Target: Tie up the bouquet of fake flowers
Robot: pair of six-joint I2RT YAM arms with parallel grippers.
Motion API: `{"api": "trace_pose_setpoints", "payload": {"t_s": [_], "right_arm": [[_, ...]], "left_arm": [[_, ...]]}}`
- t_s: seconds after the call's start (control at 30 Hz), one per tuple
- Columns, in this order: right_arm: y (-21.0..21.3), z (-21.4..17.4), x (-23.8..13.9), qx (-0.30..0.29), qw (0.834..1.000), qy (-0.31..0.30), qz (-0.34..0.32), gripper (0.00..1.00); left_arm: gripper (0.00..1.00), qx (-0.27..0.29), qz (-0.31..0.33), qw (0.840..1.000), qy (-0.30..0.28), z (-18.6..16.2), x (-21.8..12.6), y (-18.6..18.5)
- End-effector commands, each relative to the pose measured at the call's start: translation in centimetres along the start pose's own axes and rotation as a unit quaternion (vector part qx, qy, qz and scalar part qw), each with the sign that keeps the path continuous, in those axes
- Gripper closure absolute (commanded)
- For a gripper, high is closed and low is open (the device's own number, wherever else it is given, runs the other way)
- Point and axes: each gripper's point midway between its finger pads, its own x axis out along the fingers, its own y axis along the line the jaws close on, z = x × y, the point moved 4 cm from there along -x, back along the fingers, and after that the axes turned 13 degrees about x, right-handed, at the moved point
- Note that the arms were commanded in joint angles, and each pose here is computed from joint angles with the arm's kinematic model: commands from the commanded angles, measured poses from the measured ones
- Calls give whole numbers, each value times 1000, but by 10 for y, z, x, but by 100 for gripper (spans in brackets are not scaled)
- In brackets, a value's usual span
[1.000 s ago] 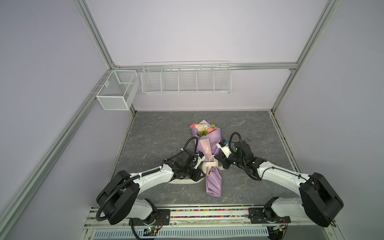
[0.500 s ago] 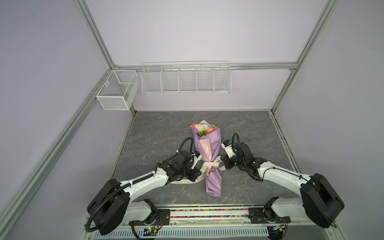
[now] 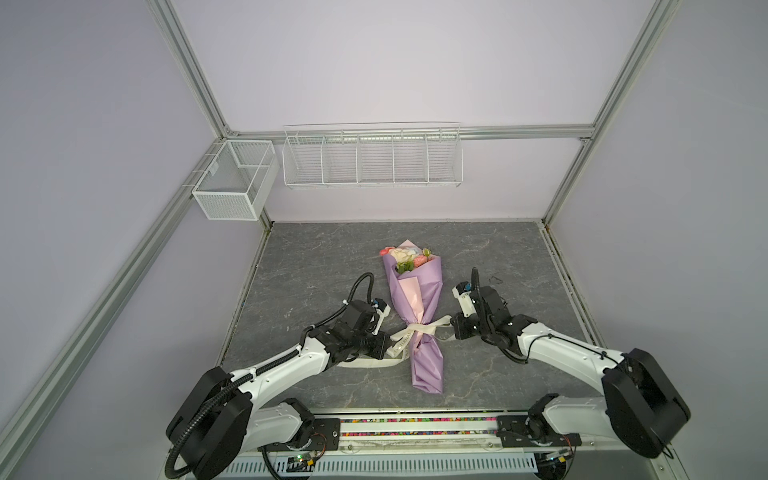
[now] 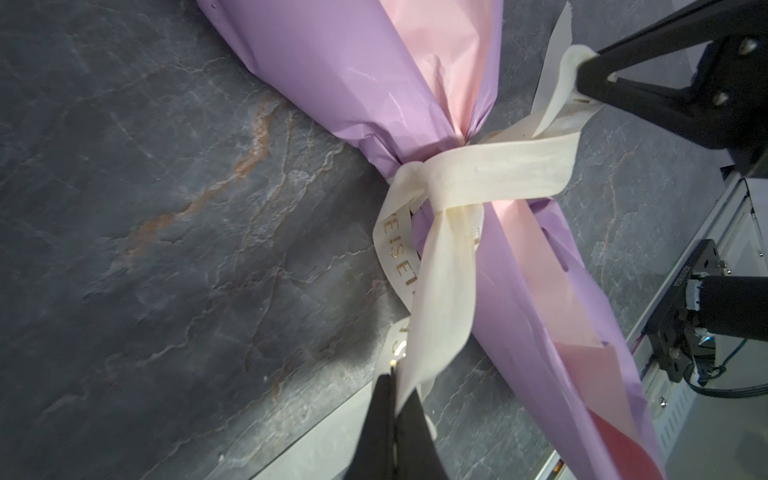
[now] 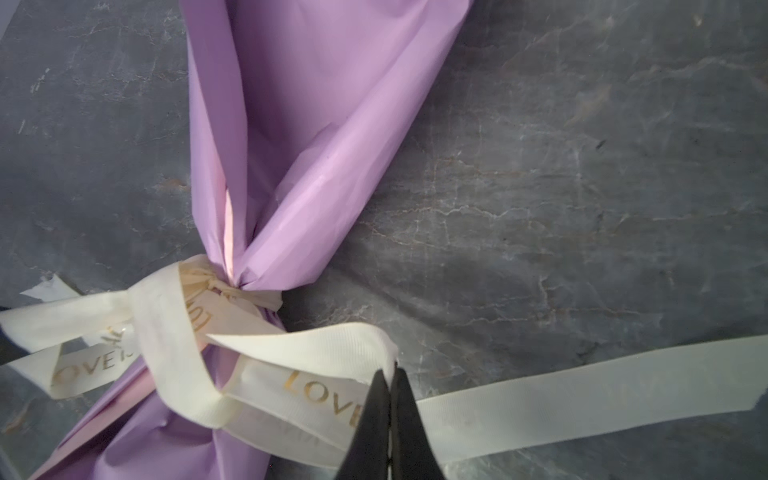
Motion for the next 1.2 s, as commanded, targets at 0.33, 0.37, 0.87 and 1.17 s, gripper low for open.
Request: {"api": "trace_pose_setpoints", "payload": {"t_s": [0.33, 0.37, 0.87, 1.17], "right_arm": [[26, -9, 10, -71, 991, 81, 83, 65], [25, -9, 11, -81, 990, 81, 83, 63], [30, 13, 17, -242, 968, 61, 1, 44], [42, -3, 21, -408, 909, 88, -1, 51]], "left_arm": [[100, 17, -30, 999, 12, 11, 4, -7], [100, 18, -31, 999, 12, 11, 4, -8], [100, 29, -24, 999, 13, 12, 0, -7], [99, 37, -22, 999, 4, 13, -5, -8]]}}
